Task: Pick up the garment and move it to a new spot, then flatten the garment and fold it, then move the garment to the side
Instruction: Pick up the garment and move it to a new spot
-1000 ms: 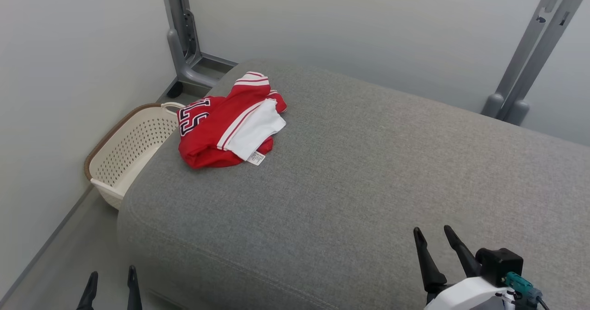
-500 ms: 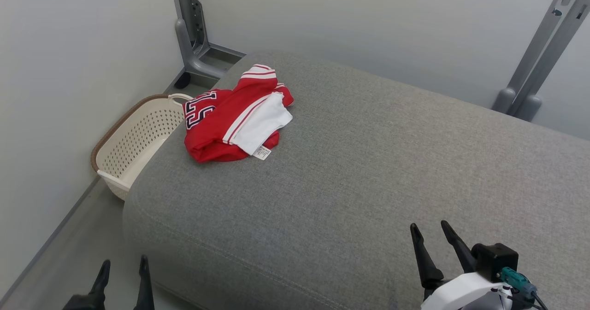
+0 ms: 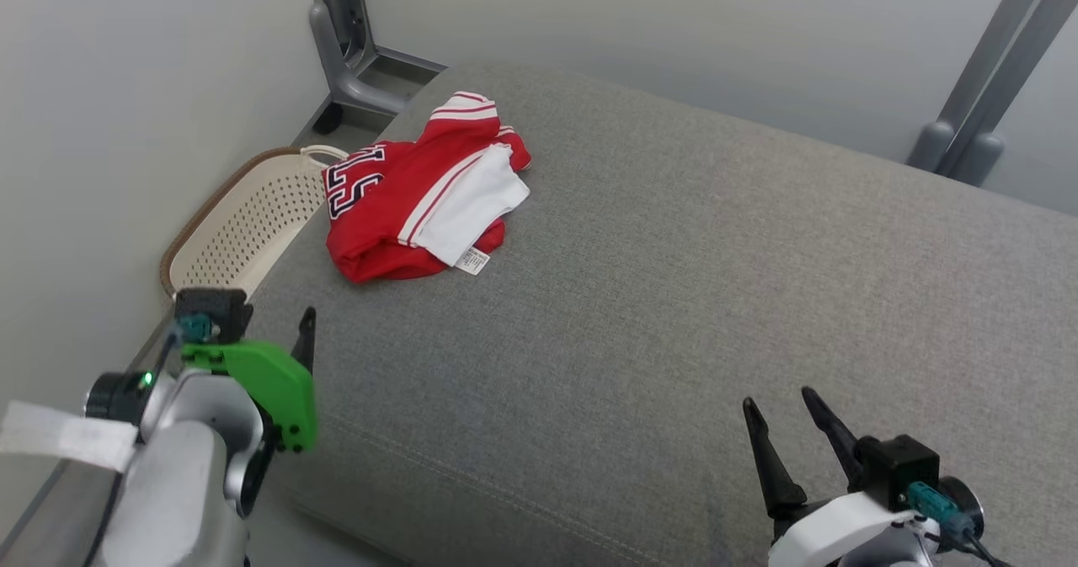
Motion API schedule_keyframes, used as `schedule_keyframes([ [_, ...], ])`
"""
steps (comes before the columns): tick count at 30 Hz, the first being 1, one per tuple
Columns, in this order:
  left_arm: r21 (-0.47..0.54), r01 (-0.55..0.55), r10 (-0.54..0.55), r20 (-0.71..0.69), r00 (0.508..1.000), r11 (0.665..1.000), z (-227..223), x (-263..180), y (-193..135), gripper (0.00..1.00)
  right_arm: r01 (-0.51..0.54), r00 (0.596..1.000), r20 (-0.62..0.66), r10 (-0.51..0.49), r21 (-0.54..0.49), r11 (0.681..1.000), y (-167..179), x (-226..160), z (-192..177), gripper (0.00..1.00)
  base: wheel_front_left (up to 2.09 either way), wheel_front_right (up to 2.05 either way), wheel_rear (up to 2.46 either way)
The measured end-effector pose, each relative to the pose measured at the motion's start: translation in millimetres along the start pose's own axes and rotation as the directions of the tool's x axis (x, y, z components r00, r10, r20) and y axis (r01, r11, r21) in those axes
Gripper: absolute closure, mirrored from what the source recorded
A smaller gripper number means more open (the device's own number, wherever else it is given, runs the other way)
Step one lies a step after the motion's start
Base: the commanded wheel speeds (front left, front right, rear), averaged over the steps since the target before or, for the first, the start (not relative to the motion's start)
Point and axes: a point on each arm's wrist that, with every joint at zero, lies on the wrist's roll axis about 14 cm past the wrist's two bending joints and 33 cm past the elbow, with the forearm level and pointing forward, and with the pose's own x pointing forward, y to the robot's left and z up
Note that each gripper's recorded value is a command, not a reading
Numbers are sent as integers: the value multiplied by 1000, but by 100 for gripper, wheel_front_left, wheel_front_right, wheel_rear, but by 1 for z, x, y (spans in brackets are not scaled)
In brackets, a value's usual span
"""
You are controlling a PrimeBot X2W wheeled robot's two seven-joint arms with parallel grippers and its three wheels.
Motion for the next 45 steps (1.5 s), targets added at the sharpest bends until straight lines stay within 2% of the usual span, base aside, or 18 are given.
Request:
schedule_keyframes([
  [5,66,3,3,-88,996,998,20,36,7,0,-9,1000,9,9,-33,999,-4,12,9,0,0,0,0],
  [10,143,10,17,-183,983,990,26,74,9,0,35,999,-4,-35,-36,999,-25,16,8,0,0,0,0],
  [13,169,35,11,-264,964,985,17,98,0,0,79,997,-24,-80,-35,996,-44,17,0,0,0,0,0],
  [22,160,42,41,-483,875,986,-27,149,-5,0,180,978,-106,-180,-14,984,-87,13,-35,0,0,0,0],
  [31,130,-38,108,-592,799,991,-71,171,-5,0,227,957,-190,-221,11,974,-104,3,-68,0,0,0,0],
  [32,126,-42,110,-593,798,991,-73,173,-6,3,230,955,-195,-223,12,973,-104,3,-70,0,0,0,0],
  [33,123,-43,107,-585,804,991,-72,176,-8,82,233,954,-199,-226,12,972,-105,2,-71,0,0,0,0],
  [34,125,-37,103,-576,811,992,-72,179,-11,100,235,952,-203,-228,13,972,-106,1,-72,0,0,0,0],
  [39,116,-20,82,-556,827,993,-69,179,-21,100,235,954,-192,-229,11,972,-104,-1,-68,0,0,0,0],
  [45,121,4,55,-473,879,993,-40,178,-20,100,225,964,-153,-219,18,974,-97,-2,-54,0,0,0,0],
])
